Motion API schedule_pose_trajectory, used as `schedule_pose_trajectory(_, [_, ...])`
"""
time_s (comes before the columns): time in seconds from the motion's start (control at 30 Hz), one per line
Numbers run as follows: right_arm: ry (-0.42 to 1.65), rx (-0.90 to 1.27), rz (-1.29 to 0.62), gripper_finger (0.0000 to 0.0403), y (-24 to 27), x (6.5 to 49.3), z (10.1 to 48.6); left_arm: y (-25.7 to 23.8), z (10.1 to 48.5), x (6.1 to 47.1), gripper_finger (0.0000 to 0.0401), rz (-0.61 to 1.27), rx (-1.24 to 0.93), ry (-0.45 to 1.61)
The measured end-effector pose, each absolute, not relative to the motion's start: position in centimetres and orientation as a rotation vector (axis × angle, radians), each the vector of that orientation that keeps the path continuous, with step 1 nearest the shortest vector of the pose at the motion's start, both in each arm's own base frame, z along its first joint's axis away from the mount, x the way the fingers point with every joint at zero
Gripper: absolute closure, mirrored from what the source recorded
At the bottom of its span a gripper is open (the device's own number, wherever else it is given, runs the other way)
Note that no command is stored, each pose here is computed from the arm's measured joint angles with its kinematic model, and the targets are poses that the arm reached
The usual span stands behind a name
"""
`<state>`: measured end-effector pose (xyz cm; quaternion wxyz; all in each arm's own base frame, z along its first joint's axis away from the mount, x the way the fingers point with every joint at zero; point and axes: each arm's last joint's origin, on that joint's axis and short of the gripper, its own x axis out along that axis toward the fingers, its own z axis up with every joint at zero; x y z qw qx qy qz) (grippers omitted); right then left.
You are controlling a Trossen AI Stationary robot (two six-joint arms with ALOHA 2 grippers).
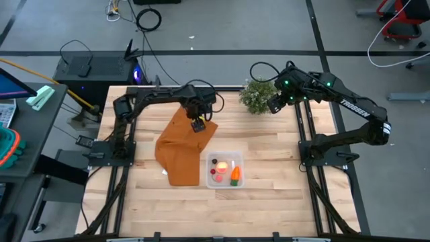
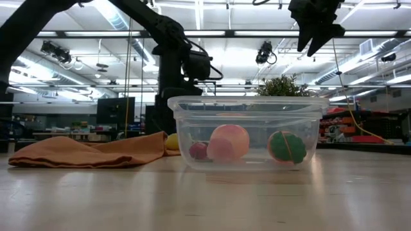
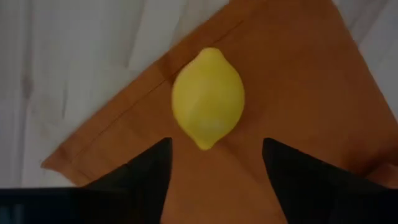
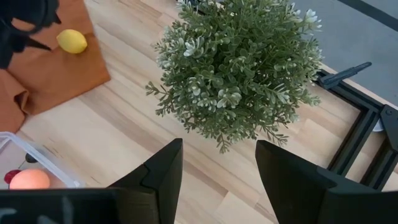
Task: Pick and placing Produce into tupperware
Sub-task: Put the yellow lemon into the transparent bin
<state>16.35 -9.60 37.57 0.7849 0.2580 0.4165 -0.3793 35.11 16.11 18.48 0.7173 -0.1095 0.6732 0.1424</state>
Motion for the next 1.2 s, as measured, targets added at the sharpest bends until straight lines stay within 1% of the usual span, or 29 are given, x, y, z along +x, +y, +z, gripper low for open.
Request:
schedule_pose_trajectory(0.17, [0.898, 0.557, -0.818, 0.0229, -9.6, 16.4, 37.6, 15.5, 17.3, 35.7, 0.0107, 0.309, -0.229, 1.519])
schedule_pose_trajectory(0.3, [0.898, 0.557, -0.819, 0.0229, -9.6, 16.4, 37.6, 15.5, 17.1, 35.8, 0.0093, 0.339, -0.195, 1.525])
schedule_pose_trajectory(0.4, [0.898, 0.557, -0.818, 0.0229, -9.6, 16.4, 37.6, 15.7, 17.1, 36.1, 0.0084, 0.351, -0.185, 1.493])
schedule_pose_trajectory(0.77, [0.896, 0.559, -0.814, 0.0229, -9.6, 16.4, 37.6, 15.5, 16.8, 36.7, 0.0032, 0.329, -0.176, 1.464])
schedule_pose_trajectory(0.9, [0.895, 0.56, -0.813, 0.0229, -9.6, 16.4, 37.6, 15.5, 16.8, 36.7, 0.0024, 0.328, -0.175, 1.46])
schedule_pose_trajectory(1.2, [0.894, 0.564, -0.813, 0.0229, -9.6, 16.4, 37.6, 15.6, 16.1, 36.9, 0.0023, 0.316, -0.164, 1.472])
